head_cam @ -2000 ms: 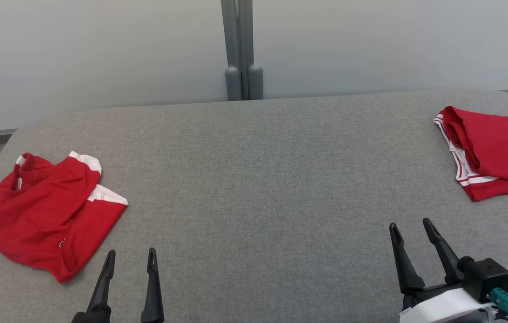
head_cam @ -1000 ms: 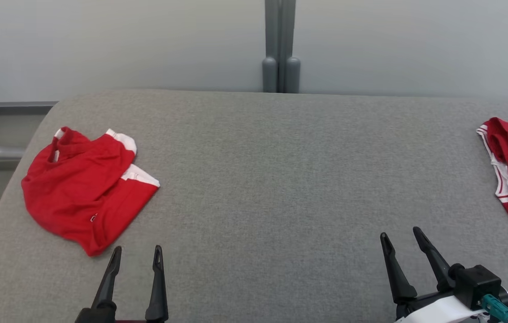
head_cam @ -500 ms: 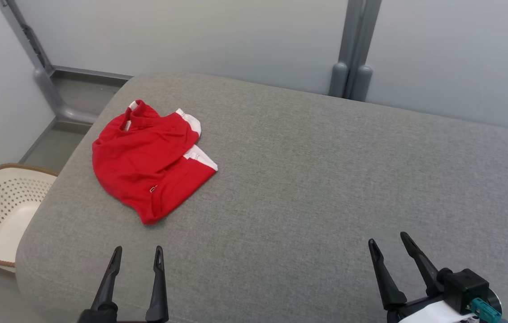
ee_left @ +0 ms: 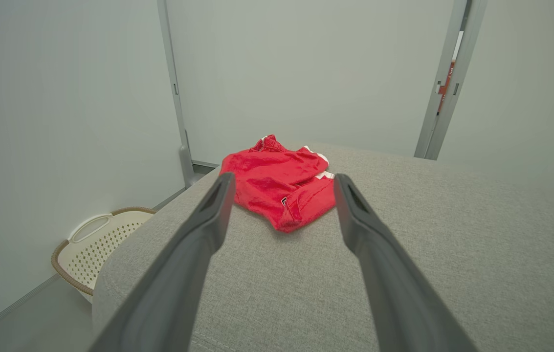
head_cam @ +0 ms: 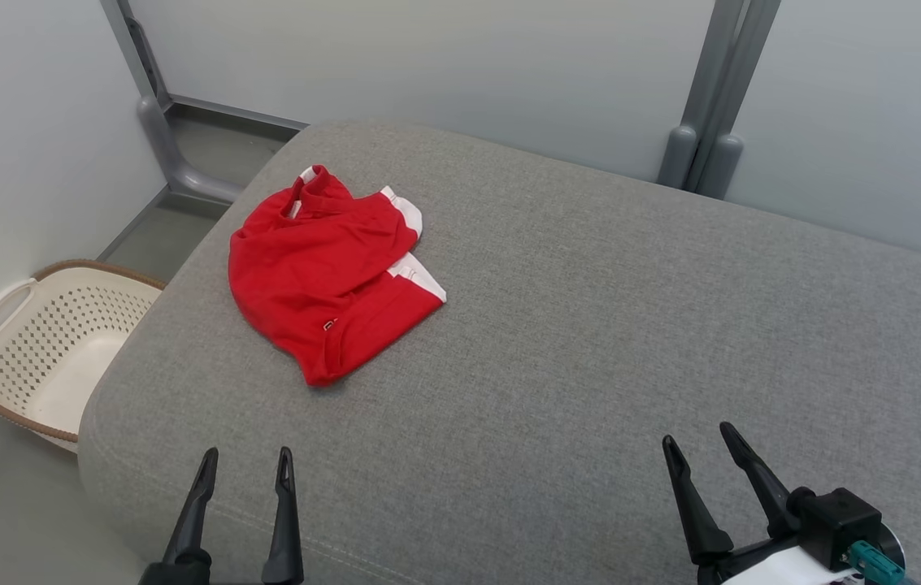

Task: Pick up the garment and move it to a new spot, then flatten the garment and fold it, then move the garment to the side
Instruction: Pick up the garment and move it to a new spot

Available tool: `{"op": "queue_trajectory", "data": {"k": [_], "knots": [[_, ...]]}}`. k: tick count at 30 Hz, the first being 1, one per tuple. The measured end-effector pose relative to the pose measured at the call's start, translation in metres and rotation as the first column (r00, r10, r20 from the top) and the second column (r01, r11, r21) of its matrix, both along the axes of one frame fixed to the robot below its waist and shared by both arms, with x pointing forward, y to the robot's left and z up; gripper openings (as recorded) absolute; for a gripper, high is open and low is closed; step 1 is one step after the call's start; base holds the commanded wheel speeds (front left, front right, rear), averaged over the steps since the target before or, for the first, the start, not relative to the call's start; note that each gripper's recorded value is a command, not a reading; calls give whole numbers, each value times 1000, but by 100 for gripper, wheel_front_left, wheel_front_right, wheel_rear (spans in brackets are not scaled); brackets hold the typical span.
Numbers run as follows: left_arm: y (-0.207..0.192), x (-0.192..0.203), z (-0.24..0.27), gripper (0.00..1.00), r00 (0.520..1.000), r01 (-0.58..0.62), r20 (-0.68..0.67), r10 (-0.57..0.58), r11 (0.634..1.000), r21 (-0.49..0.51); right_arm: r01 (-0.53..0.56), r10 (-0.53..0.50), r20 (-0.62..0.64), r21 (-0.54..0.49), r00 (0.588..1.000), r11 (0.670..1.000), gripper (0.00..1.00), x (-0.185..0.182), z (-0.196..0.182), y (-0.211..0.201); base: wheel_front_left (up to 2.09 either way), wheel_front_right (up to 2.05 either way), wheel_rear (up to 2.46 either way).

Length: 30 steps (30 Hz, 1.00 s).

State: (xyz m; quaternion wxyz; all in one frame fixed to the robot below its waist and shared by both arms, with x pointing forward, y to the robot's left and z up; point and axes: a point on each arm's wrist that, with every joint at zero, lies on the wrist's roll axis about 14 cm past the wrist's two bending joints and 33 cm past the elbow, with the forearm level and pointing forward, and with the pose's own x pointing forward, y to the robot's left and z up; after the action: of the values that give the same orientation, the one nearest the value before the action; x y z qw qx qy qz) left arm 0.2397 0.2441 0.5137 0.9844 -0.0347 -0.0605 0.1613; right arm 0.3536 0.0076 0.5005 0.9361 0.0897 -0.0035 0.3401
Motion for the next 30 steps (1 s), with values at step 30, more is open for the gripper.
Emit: {"op": "queue_trajectory", "data": {"k": [30], "knots": [[74, 273, 47, 100, 975, 201, -151, -164, 937, 286, -10, 1, -56, -162, 998, 987, 100, 102, -88, -55, 0, 0, 0]]}}
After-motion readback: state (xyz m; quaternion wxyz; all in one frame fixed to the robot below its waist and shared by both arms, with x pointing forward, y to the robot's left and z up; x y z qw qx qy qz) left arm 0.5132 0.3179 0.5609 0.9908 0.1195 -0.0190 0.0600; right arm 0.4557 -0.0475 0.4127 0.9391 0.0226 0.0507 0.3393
